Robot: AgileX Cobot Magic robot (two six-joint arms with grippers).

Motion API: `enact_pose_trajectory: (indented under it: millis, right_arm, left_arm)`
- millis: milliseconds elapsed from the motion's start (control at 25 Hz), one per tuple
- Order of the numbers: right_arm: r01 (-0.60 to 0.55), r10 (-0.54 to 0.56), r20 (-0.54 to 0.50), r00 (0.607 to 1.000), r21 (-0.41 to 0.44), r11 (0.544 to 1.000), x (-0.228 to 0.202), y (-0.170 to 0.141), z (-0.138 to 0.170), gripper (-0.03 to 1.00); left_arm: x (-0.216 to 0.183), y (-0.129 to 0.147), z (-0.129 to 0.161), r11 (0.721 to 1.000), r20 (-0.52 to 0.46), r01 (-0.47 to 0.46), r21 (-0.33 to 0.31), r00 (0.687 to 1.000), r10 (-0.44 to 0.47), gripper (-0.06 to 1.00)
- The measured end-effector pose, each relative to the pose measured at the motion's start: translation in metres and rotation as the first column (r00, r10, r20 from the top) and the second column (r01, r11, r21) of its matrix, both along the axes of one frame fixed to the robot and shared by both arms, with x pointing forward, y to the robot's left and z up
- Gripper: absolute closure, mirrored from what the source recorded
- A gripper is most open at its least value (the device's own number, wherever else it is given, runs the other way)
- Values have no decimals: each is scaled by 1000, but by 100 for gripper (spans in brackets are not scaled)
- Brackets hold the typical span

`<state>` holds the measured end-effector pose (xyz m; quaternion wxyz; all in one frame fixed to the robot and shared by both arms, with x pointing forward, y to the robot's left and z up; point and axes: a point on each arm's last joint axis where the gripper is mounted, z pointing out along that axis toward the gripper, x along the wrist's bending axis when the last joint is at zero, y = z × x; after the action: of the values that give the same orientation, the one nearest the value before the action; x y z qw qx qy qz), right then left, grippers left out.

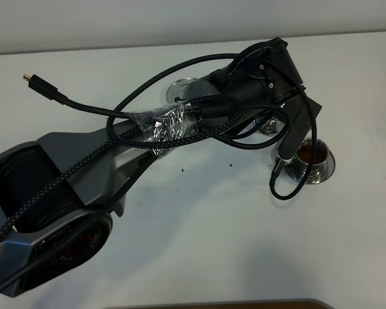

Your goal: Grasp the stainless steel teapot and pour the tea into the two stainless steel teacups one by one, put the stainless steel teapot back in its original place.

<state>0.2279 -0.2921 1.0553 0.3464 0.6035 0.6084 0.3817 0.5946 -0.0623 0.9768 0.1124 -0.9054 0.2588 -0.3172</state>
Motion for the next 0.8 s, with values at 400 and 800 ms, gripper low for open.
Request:
enact_pose_trajectory:
  millis: [400,800]
  right_arm:
    - [0,0,0,1000,0,1000,0,0,0,58]
    - [0,0,0,1000,0,1000,0,0,0,58]
  left_arm:
    - [-4,-2,-3,997,-60,-48,-60,997,44,69]
    - [-7,3,-6,994,-105,-101,-40,990,97,69]
